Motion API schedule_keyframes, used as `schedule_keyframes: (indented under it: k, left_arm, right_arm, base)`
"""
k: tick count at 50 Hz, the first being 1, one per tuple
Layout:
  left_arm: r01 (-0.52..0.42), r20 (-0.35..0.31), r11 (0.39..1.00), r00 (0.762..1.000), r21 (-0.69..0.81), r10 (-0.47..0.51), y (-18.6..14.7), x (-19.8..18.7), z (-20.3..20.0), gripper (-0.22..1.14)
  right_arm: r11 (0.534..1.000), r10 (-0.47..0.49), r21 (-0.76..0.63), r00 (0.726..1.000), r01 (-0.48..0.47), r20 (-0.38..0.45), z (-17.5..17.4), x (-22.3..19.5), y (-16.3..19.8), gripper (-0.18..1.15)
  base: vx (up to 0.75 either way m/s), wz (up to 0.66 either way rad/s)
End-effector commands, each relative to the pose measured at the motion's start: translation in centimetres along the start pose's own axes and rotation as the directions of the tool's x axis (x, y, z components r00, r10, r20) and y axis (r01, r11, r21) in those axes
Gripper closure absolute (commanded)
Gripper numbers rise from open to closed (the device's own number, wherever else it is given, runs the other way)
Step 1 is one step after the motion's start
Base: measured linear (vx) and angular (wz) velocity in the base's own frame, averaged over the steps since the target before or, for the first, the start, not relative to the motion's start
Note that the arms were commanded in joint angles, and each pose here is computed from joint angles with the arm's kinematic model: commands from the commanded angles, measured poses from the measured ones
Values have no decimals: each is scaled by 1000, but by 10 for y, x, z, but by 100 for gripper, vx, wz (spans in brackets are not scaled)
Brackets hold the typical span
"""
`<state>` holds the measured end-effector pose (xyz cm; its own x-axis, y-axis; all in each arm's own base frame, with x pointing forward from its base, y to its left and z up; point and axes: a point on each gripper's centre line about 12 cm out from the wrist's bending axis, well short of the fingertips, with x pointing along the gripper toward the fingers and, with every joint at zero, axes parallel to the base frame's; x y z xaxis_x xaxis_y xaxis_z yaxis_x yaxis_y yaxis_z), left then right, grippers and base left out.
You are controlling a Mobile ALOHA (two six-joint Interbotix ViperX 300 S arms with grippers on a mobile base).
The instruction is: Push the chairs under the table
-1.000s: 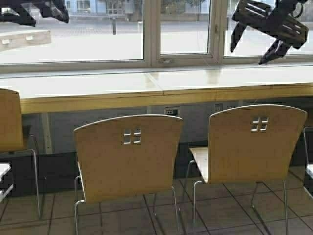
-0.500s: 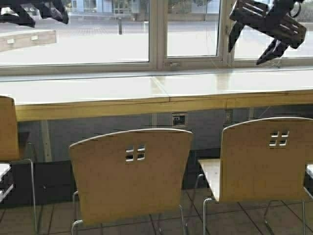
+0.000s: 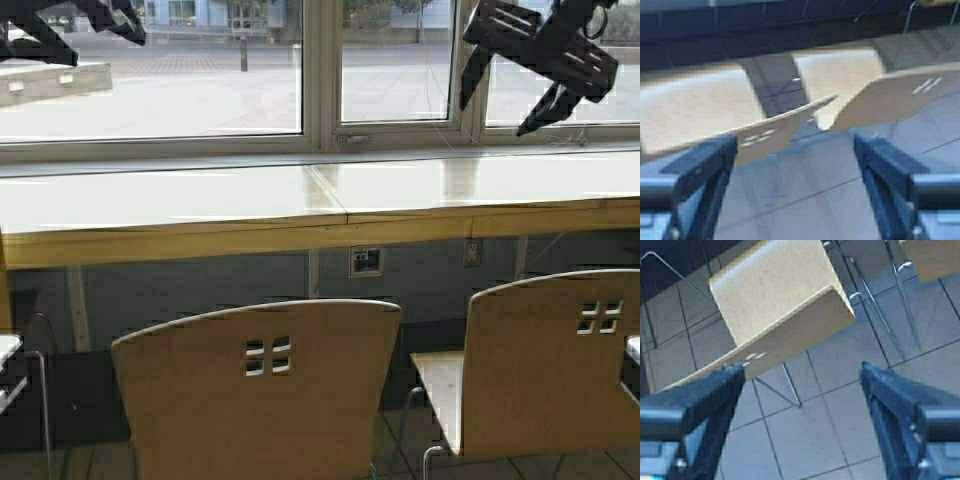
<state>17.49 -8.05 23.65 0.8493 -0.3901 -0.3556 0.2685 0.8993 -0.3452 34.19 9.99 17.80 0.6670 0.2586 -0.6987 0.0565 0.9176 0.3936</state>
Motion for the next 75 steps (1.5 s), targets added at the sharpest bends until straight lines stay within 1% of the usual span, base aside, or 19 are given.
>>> schedule_keyframes:
  k: [1,5,10,12,16,20,24,28,33,35,41,46,50,54,57,61,65,69,75]
  left_arm:
    - [17,1,972,1000,-234,-18,-3,1,2,-8]
    - [17,-14,917,1000,-397,-24,-2,3,-3,-8]
    - [12,-5,850,1000,-527,-17,1,10,-8,-8]
    - [-8,-12,812,1000,-584,2,5,17,-12,-8]
    - [-76,-57,741,997,-667,51,14,31,-27,-8]
    - [-167,-131,676,986,-718,105,23,46,-42,-8]
    - [-250,-208,632,968,-734,141,26,65,-54,-8]
    - [-309,-268,613,950,-727,161,22,88,-63,-8]
    - [-351,-307,603,935,-716,179,12,121,-74,-8]
    - [-369,-318,585,928,-722,193,9,134,-79,-8]
    - [-427,-359,483,904,-764,232,3,171,-98,-8]
    - [-484,-409,372,873,-792,265,3,189,-121,-8]
    - [-521,-442,282,846,-806,298,9,197,-138,-9]
    - [-534,-457,217,829,-817,323,15,204,-149,-8]
    - [-535,-460,189,825,-824,330,16,209,-153,-8]
    - [-537,-465,161,819,-828,337,18,216,-158,-8]
    - [-538,-469,134,811,-832,349,20,225,-165,-8]
    - [-549,-481,115,800,-828,358,23,233,-173,-8]
    - [-569,-503,85,779,-818,375,29,239,-188,-8]
  right_arm:
    - [997,52,59,999,-51,-8,2,8,22,-4]
    - [989,67,132,997,-63,-24,1,19,28,-4]
    - [977,81,201,995,-69,-53,-2,36,37,-4]
    - [970,83,233,995,-66,-62,-3,42,37,-4]
    - [954,81,296,993,-52,-89,-10,55,37,-4]
    - [935,72,354,991,-29,-111,-18,65,33,-4]
    - [920,61,392,990,-5,-130,-25,76,30,-4]
    - [915,46,402,989,14,-139,-29,83,25,-4]
    - [913,23,407,990,34,-136,-33,91,20,-4]
    - [910,16,412,990,43,-138,-34,95,18,-4]
    - [884,6,464,990,59,-138,-37,105,16,-4]
    - [851,-1,518,987,84,-159,-44,113,13,-4]
    - [820,-10,562,984,110,-178,-51,122,8,-4]
    - [803,-15,584,982,124,-188,-54,131,7,-4]
    - [796,-15,590,979,135,-203,-57,136,6,-4]
    - [789,-15,596,975,148,-222,-62,145,5,-4]
    - [770,-14,615,968,171,-252,-70,154,2,-4]
    - [749,-10,633,958,197,-286,-79,163,-1,-4]
    - [733,-15,641,948,226,-317,-89,175,-5,-4]
  base:
    - [23,-3]
    - [20,-2]
    - [18,5]
    - [17,5]
    - [16,8]
    - [13,7]
    - [12,9]
    - [10,7]
    - [6,6]
    - [5,4]
    - [6,4]
    - [3,2]
    - [3,2]
    - [3,2]
    - [2,2]
    - [2,3]
    - [3,2]
    - [2,3]
    - [1,3]
